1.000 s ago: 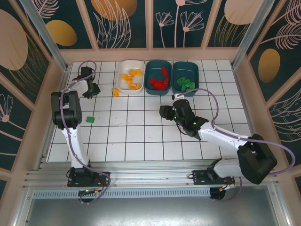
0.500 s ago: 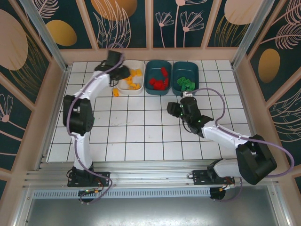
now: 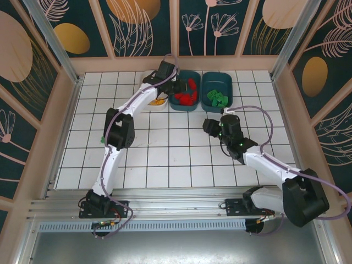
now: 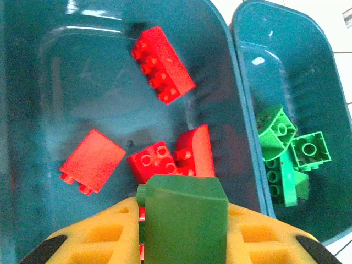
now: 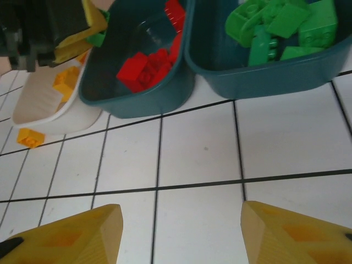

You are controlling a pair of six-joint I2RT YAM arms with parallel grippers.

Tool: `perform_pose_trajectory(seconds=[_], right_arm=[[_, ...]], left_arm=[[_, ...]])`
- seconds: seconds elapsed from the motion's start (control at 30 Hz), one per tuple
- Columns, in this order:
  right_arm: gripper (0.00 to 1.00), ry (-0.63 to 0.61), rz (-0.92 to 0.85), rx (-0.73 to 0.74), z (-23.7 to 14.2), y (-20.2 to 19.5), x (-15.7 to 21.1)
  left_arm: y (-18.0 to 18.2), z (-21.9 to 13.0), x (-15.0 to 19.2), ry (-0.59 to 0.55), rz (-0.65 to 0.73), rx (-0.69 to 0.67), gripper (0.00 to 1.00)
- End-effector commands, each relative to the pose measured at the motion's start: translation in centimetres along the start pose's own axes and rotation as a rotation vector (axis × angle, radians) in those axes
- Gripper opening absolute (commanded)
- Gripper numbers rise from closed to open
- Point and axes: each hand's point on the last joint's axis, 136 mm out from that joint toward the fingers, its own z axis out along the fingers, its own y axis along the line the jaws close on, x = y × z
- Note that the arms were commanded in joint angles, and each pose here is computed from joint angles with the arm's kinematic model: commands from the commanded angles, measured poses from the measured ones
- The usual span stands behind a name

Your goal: Sort the legos into containers by color

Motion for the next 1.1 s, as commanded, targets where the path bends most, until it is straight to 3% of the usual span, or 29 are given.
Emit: perform_pose_trajectory(seconds=[0.0, 0.17, 0.37, 0.67, 0.8, 0.9, 1.07], right_arm=[[0.59, -0.01, 0.04, 0.083, -0.5, -3.2, 0.2], [0.59, -0.045, 0.108, 0.127, -1.5, -6.2, -0.8], [0.59, -0.082, 0.13, 0.149, -3.0, -7.5, -1.9], [0.59, -0.104, 0.125, 0.13, -3.9, -7.3, -2.4], [0.6, -0.097, 0.126, 0.121, -3.9, -7.2, -2.2], [0.6, -0.099, 0.126, 0.106, -3.9, -6.9, -2.3], [0.6, -0.105, 0.126, 0.088, -3.9, -6.5, -2.6]], left_arm=[[-7.2, -0.5, -0.1, -0.024, 0.065, 0.168, 0.23], [-13.1, 1.2, 2.2, -0.016, 0.104, 0.315, 0.25], [-14.4, 3.7, 3.3, 0.001, 0.058, 0.383, 0.25], [-14.5, 4.7, 2.9, -0.029, 0.039, 0.398, 0.29], [-14.7, 4.6, 2.6, -0.039, 0.04, 0.398, 0.57], [-16.2, 2.5, 1.0, -0.082, 0.072, 0.432, 0.74], [-18.2, -2.1, -2.0, -0.174, 0.153, 0.43, 0.85]])
